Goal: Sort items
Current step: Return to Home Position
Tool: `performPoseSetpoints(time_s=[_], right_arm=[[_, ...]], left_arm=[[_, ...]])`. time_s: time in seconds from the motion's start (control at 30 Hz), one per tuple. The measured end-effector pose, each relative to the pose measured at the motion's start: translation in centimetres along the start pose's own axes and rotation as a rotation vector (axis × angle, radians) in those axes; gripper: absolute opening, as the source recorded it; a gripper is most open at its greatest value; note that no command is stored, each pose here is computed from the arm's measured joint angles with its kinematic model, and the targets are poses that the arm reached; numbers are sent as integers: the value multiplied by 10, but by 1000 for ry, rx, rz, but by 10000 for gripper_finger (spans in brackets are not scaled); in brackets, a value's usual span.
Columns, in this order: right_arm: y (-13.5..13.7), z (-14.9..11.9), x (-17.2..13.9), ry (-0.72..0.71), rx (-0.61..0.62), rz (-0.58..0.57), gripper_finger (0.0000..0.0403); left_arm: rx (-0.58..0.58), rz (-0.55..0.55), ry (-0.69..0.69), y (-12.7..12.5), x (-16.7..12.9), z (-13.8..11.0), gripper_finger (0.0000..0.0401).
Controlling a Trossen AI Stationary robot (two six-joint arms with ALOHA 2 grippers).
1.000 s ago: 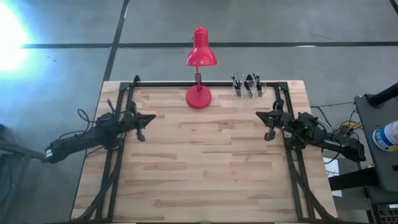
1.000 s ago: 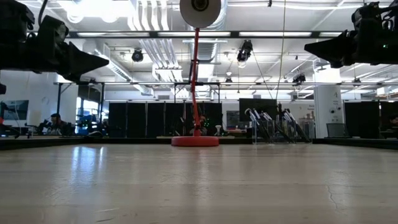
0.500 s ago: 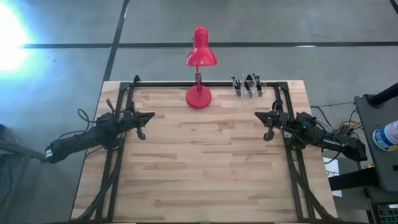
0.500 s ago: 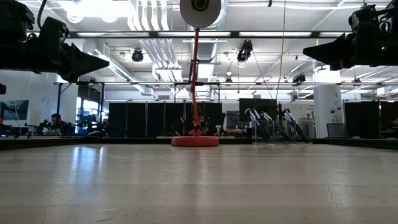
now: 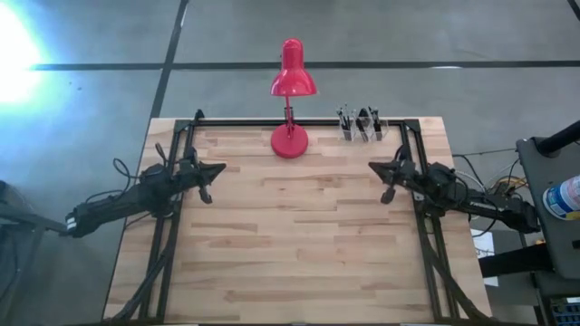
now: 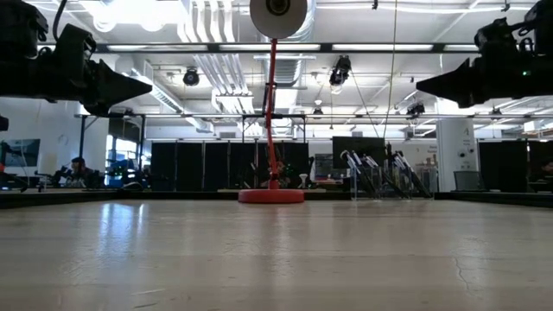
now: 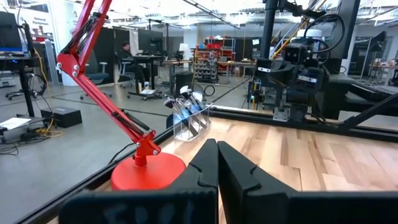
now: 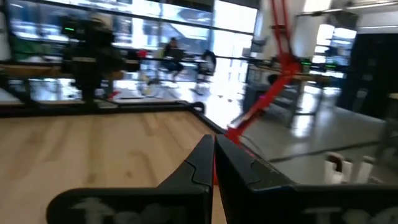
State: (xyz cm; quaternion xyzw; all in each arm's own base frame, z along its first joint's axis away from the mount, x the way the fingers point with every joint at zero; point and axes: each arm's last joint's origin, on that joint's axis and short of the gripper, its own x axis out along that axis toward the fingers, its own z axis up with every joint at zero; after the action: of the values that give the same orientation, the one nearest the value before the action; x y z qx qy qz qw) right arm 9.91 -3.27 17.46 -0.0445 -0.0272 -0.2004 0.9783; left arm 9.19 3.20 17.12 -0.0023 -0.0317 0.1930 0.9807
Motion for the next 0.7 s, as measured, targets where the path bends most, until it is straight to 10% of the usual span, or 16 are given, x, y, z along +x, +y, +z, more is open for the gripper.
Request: performPoseSetpoints(time_s=[0.7], right_arm=[[3, 5, -8, -76, -18, 142, 8]], left_arm=[[0, -5, 5, 0, 0, -1, 0]])
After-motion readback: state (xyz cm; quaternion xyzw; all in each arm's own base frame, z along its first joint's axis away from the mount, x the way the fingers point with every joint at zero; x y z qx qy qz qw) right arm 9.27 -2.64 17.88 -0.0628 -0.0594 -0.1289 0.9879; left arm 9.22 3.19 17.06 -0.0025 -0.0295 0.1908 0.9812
